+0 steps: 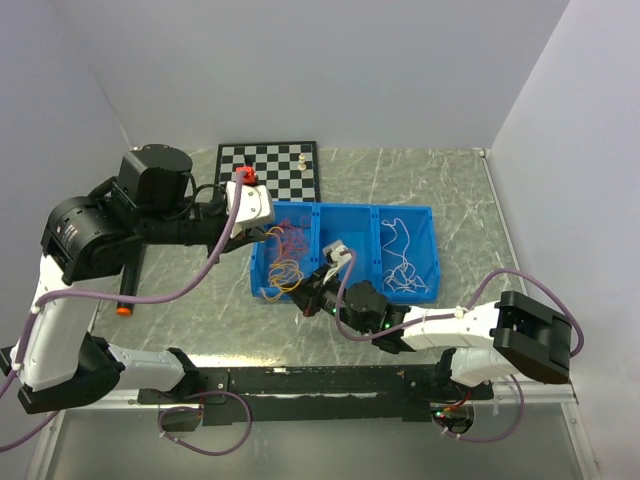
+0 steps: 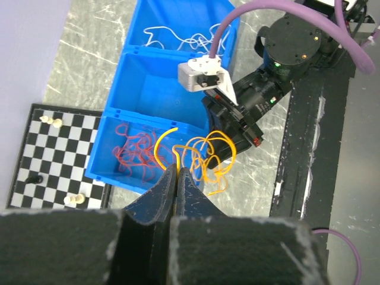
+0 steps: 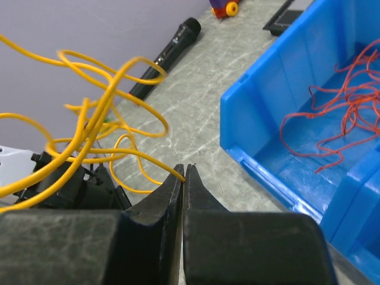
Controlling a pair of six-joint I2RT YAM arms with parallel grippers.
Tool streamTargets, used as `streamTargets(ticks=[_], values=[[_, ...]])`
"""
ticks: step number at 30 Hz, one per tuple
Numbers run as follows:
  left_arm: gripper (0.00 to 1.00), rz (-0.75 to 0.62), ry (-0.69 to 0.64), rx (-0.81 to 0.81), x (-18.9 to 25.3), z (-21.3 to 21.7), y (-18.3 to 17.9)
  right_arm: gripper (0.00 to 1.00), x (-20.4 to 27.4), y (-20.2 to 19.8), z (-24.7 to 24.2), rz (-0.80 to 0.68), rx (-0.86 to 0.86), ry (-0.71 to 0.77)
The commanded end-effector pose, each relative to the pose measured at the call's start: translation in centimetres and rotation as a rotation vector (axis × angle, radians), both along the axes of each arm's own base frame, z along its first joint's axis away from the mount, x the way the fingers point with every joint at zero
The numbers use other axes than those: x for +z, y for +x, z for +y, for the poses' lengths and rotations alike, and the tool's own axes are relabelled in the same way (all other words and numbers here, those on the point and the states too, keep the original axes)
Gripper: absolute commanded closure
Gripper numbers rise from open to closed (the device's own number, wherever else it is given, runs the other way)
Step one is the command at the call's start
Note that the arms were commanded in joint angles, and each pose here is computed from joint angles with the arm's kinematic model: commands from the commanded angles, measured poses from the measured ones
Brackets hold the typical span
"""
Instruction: Untangle the cables
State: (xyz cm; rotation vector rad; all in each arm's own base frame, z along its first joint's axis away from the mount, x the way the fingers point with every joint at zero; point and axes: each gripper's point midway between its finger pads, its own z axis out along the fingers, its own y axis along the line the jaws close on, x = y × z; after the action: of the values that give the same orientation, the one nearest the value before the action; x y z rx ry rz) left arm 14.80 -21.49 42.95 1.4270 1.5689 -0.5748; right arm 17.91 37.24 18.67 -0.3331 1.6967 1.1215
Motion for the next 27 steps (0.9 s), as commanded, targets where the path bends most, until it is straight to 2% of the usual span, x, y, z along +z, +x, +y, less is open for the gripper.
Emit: streamTargets(ticks=[1,7,14,19,21,24,27], values=[[0.99,-0.08,-0.042,0.031,2.3,0.5,0.4,1.0,-0.2,-0.1,-1.0,0.028,-0.018,0.015],[0.99,-0.362,-0.283,0.318,10.0,3.2,4.4,1.0,-6.5,-2.1,-4.4,0.151,-0.04,-0.081],[0.99,-0.564,-0.484,0.464,17.2,6.3,5.0,1.0,-10.3,-4.2,-7.8,0.229,-0.09,-0.171],[0.99,-0.76,-0.702,0.652,24.3,10.8,4.7,1.0,-12.4,-5.4,-9.7,0.274,-0.122,-0.217],[0.99,-0.808,-0.722,0.645,25.2,11.0,4.4,1.0,-12.7,-5.8,-10.0,0.278,-0.126,-0.222],[0.99,-0.795,-0.709,0.619,24.7,10.1,4.8,1.0,-12.4,-5.7,-10.6,0.268,-0.147,-0.223],[0.99,-0.813,-0.795,0.747,25.7,12.0,5.4,1.0,-12.4,-5.6,-11.5,0.27,-0.175,-0.221]])
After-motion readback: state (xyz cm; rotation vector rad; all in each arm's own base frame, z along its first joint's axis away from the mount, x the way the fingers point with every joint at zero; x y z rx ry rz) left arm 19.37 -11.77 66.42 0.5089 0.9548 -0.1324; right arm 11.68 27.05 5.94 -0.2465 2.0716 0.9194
